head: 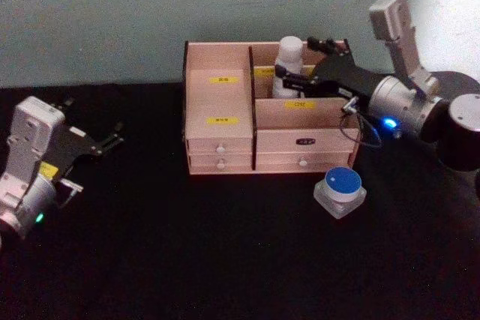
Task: Pick up the facial cleanser and watermelon frost from the table and place them into the tiered storage box.
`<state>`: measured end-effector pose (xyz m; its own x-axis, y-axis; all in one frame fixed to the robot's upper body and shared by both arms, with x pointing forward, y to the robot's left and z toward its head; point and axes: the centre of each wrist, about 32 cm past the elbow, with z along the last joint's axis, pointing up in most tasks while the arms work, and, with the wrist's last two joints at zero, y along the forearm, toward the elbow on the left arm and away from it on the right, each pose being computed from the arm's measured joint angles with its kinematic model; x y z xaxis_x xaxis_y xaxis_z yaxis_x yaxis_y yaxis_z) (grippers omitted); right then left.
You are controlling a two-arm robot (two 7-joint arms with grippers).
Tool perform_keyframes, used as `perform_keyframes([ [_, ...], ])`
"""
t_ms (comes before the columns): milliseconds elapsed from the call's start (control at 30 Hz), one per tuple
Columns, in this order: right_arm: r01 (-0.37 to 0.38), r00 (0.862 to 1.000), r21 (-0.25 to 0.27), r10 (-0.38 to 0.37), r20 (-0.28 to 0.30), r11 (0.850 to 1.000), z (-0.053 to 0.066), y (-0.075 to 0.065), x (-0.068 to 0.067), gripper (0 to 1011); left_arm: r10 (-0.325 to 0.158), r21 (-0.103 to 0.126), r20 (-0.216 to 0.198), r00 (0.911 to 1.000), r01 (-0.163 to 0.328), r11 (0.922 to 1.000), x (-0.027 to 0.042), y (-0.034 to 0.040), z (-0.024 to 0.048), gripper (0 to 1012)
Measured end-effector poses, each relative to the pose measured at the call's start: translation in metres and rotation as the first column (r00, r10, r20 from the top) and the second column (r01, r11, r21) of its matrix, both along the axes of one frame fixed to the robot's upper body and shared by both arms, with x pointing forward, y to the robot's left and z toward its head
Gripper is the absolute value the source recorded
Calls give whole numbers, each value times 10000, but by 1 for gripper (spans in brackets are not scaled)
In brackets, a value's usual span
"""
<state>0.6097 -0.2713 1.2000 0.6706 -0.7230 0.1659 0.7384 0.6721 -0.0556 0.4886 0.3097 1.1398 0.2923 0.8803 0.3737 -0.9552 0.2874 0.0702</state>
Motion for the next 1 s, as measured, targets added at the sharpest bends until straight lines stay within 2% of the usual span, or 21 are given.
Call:
perform_keyframes([
  [200,8,9994,126,-12,346,9999,111,-110,-201,1000,1,0,-1,10000,-1,10000,0,0,0,1001],
  [400,-105,9998,193,101,190,9998,204,-277,-547,1002,0,-1,0,10000,0,10000,0,0,0,1001],
  [467,-103,9999,143,103,-8,9998,213,-322,-657,1000,1,0,-1,10000,-1,10000,0,0,0,1001],
  [533,-33,9991,-14,33,-411,10000,228,-409,-878,1000,0,0,-1,10000,0,10000,0,0,0,1001],
  [633,12,9967,-149,-24,-811,9999,226,-465,-1042,1000,0,0,-1,10000,0,10000,0,0,0,1001],
  [667,55,9942,-240,-81,-1068,9997,223,-497,-1140,1000,1,0,0,10000,-1,10000,0,0,0,1001],
  [700,55,9942,-240,-81,-1068,9997,223,-497,-1140,1000,0,0,0,10000,0,10000,0,0,0,1001],
  [733,68,9912,-356,-114,-1321,9993,217,-529,-1232,1000,1,1,-1,10000,-1,10000,0,0,0,1001],
  [867,44,9772,-721,-196,-2112,9974,175,-588,-1431,1000,1,0,-1,10000,-1,10000,0,0,0,1001],
  [1000,64,9633,-961,-319,-2665,9954,128,-599,-1510,1000,1,1,-1,10000,-1,10000,0,0,0,1001],
])
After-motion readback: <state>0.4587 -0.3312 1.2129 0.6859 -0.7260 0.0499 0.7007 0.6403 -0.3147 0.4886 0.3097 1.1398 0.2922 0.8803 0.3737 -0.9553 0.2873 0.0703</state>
